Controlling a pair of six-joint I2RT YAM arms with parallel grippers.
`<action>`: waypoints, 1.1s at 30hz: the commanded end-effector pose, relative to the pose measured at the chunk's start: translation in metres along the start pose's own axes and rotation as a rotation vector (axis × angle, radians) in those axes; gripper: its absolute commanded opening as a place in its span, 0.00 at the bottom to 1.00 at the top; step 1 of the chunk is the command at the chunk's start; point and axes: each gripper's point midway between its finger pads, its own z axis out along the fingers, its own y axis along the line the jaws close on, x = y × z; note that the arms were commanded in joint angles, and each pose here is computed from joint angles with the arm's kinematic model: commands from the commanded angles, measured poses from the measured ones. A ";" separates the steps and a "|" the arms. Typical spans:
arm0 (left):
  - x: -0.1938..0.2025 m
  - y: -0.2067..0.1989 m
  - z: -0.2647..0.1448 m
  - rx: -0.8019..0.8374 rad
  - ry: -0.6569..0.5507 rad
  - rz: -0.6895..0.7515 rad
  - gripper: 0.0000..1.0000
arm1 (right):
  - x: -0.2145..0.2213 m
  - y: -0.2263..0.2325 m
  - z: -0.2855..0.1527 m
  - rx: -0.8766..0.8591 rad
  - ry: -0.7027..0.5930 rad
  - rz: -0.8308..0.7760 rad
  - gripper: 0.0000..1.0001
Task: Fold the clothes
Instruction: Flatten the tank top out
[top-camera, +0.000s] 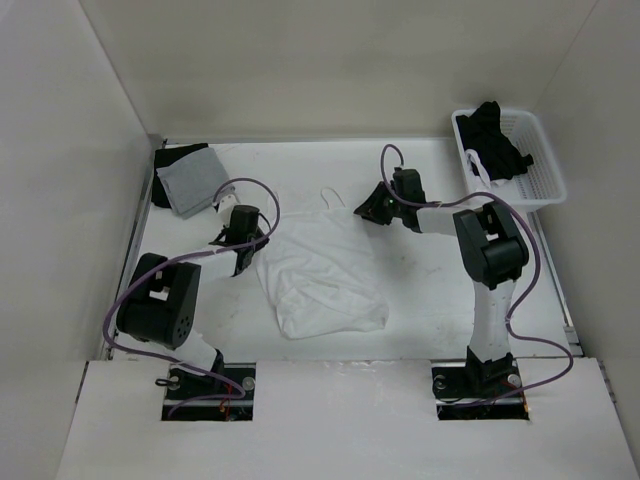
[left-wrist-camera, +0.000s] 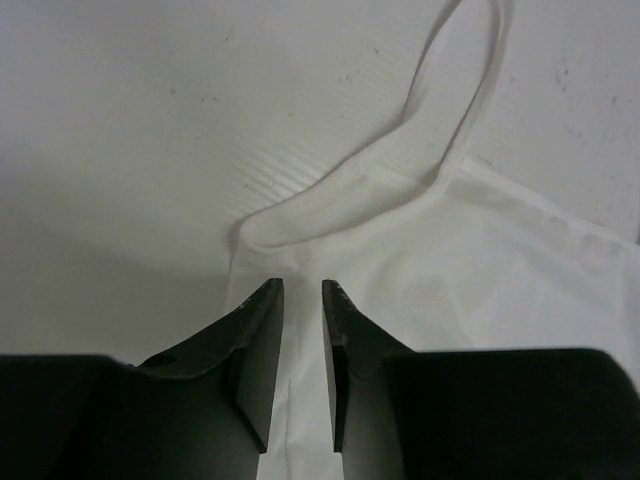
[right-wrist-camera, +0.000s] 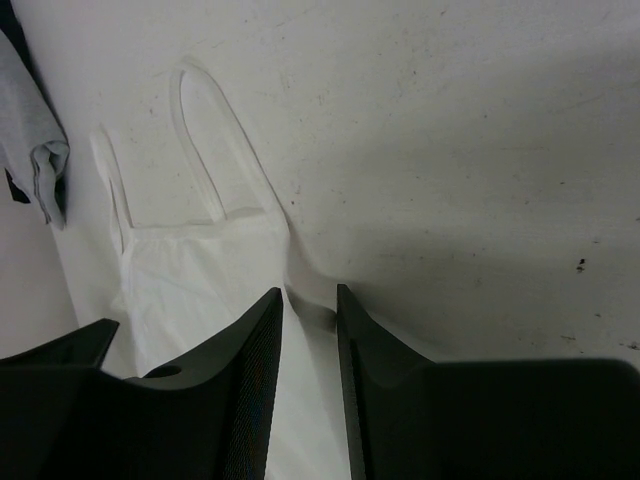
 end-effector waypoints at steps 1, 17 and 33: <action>-0.018 -0.020 -0.002 0.042 -0.048 0.003 0.23 | -0.014 0.014 -0.002 -0.054 -0.042 -0.018 0.33; -0.007 -0.007 0.017 -0.012 -0.032 0.028 0.09 | -0.017 0.016 -0.008 -0.068 -0.060 -0.025 0.28; -0.080 -0.054 -0.074 0.189 -0.250 -0.040 0.00 | -0.045 0.092 -0.094 -0.240 -0.263 -0.137 0.06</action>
